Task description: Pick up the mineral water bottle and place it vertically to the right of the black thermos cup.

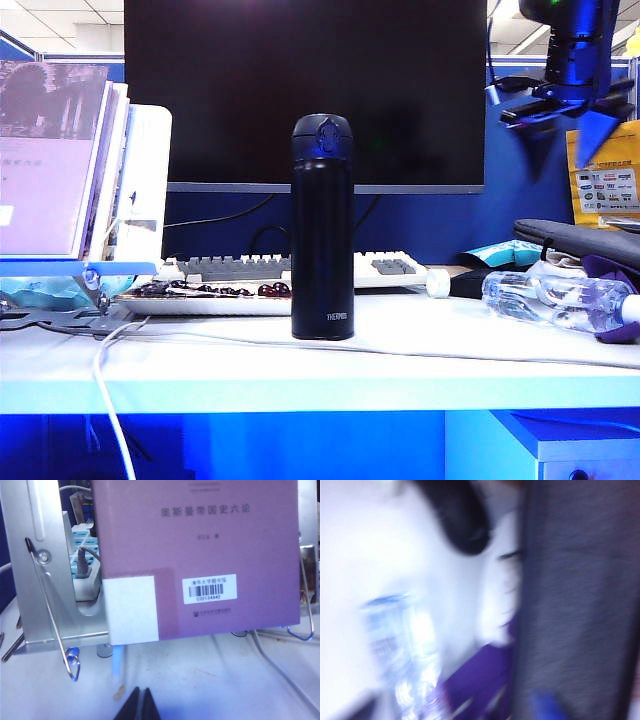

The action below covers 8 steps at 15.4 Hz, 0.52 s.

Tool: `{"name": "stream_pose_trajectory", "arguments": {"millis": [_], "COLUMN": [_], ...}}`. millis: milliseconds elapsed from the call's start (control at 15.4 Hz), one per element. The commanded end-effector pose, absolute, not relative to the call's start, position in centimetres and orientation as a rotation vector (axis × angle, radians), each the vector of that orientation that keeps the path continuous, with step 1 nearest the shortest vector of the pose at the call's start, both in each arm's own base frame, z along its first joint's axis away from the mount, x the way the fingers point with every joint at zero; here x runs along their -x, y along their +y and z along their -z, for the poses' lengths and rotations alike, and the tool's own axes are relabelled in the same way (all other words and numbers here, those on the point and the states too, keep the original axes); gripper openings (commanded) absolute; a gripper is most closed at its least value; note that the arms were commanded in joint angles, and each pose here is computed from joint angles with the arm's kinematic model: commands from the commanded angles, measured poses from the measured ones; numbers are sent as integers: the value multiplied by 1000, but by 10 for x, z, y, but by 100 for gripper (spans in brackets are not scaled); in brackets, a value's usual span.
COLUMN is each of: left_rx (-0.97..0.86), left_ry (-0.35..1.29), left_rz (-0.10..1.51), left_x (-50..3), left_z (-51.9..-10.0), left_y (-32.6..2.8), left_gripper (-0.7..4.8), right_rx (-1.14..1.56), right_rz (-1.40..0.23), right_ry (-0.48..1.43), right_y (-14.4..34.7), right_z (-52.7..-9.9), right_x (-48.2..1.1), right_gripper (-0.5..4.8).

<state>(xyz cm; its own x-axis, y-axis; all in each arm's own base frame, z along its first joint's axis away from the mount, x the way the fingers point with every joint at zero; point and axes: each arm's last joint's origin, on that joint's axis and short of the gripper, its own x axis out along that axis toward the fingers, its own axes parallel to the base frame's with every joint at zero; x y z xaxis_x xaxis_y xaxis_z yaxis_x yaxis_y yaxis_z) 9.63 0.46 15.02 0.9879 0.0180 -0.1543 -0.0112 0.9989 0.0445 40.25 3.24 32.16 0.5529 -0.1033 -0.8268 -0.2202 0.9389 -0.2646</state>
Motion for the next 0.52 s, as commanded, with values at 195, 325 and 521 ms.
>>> {"name": "stream_pose_trajectory", "arguments": {"millis": [195, 325, 521], "left_rx": [-42, -42, -42], "left_ry": [164, 164, 164], "left_rz": [-13, -13, -13], "left_x": [-96, -96, -96], "left_z": [-149, -149, -149], "left_y": [5, 5, 5], "left_gripper": [-3, -3, -3], "right_rx": [299, 291, 279], "right_rz": [-160, -186, -193], "right_ry": [1217, 1345, 1431], "right_y": [34, 34, 38], "right_z": [-301, -289, -275], "right_x": [-391, -387, -388], "right_gripper": [479, 479, 479]}}
